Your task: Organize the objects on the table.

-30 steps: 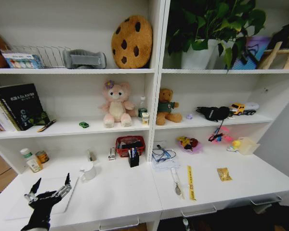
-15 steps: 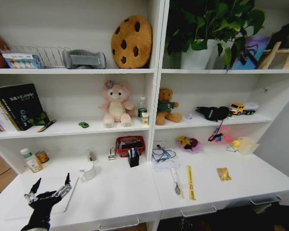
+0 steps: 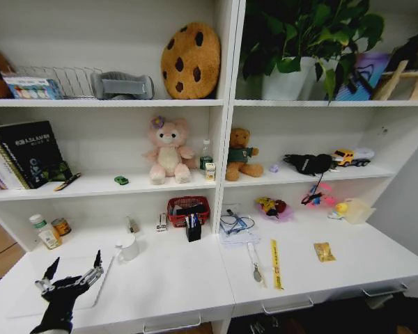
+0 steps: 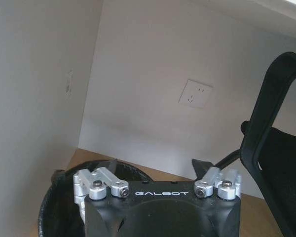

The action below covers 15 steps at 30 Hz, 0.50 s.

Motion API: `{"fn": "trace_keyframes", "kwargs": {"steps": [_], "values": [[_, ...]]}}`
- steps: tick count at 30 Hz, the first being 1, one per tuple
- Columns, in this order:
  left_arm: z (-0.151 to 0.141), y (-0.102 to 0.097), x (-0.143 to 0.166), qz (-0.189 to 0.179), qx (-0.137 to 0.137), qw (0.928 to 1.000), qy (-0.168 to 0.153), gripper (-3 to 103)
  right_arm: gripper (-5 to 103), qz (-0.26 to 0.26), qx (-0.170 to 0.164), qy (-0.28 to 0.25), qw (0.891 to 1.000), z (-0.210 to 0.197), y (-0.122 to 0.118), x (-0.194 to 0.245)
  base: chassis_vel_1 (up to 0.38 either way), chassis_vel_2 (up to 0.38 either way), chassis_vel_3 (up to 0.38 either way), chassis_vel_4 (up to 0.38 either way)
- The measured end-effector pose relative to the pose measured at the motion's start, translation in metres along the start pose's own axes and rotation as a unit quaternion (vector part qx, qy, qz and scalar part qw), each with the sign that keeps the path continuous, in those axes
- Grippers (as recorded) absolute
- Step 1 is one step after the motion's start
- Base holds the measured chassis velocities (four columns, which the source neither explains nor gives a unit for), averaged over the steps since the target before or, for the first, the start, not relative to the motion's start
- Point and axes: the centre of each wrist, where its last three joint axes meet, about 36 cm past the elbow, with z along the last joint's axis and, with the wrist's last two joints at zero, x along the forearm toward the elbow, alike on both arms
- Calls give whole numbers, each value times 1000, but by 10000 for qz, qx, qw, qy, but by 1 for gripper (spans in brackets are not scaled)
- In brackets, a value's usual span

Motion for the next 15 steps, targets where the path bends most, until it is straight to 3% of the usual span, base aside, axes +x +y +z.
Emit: {"fn": "trace_keyframes", "kwargs": {"steps": [4,5,9,12,13,15], "values": [[0,0,0,0,0,10000,0,100,94,-73,27,-8,10000,10,3,19,0,0,0,0],[0,0,0,0,0,10000,0,100,99,-149,67,-48,9999,14,5,33,0,0,0,0],[0,0,0,0,0,10000,0,100,100,-282,167,-151,9993,23,3,62,0,0,0,0],[0,0,0,0,0,10000,0,100,100,-496,322,-226,9980,33,-1,113,0,0,0,0],[0,0,0,0,0,10000,0,100,100,-496,322,-226,9980,33,-1,113,0,0,0,0],[0,0,0,0,0,10000,0,100,100,-605,256,-192,9977,35,-5,154,0,0,0,0]]}}
